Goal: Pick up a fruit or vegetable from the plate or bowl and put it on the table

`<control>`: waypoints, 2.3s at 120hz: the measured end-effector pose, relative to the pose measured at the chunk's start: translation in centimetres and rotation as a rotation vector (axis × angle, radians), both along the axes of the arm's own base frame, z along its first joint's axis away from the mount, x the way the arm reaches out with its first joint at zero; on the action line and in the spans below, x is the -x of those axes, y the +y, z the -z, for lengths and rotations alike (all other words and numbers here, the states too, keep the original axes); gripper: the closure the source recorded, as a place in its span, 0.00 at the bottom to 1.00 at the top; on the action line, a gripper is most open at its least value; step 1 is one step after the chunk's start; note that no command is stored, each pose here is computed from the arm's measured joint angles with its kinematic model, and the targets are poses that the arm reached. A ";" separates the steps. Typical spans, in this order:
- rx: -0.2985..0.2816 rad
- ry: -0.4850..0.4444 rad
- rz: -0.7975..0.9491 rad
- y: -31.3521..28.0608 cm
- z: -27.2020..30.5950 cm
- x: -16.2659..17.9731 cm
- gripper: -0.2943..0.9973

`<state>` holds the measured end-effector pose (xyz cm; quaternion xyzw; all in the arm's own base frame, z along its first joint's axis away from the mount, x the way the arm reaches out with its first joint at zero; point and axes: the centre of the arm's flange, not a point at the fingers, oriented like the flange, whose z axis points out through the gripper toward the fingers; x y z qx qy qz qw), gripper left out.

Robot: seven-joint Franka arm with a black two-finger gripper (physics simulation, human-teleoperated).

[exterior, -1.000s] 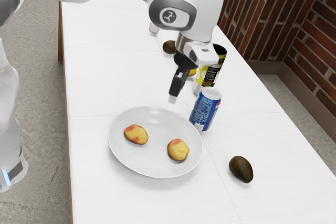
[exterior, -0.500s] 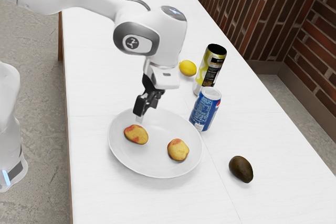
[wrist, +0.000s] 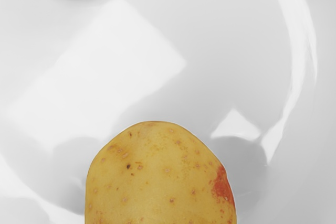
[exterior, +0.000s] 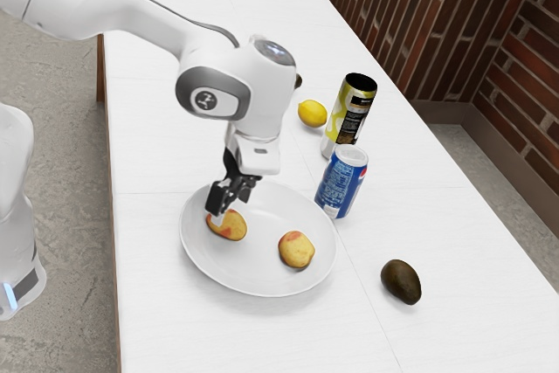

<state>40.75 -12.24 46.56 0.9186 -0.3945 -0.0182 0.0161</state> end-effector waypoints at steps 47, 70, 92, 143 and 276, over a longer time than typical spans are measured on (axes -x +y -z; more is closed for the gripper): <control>0.001 0.002 0.011 0.3 2.2 0.3 0.23; -0.004 0.003 0.024 -0.2 2.9 0.5 0.23; -0.002 -0.006 0.025 -0.2 3.0 0.4 0.23; -0.001 -0.006 0.025 -0.2 3.3 0.3 0.44; 0.049 -0.042 -0.310 22.2 -5.7 -2.6 0.30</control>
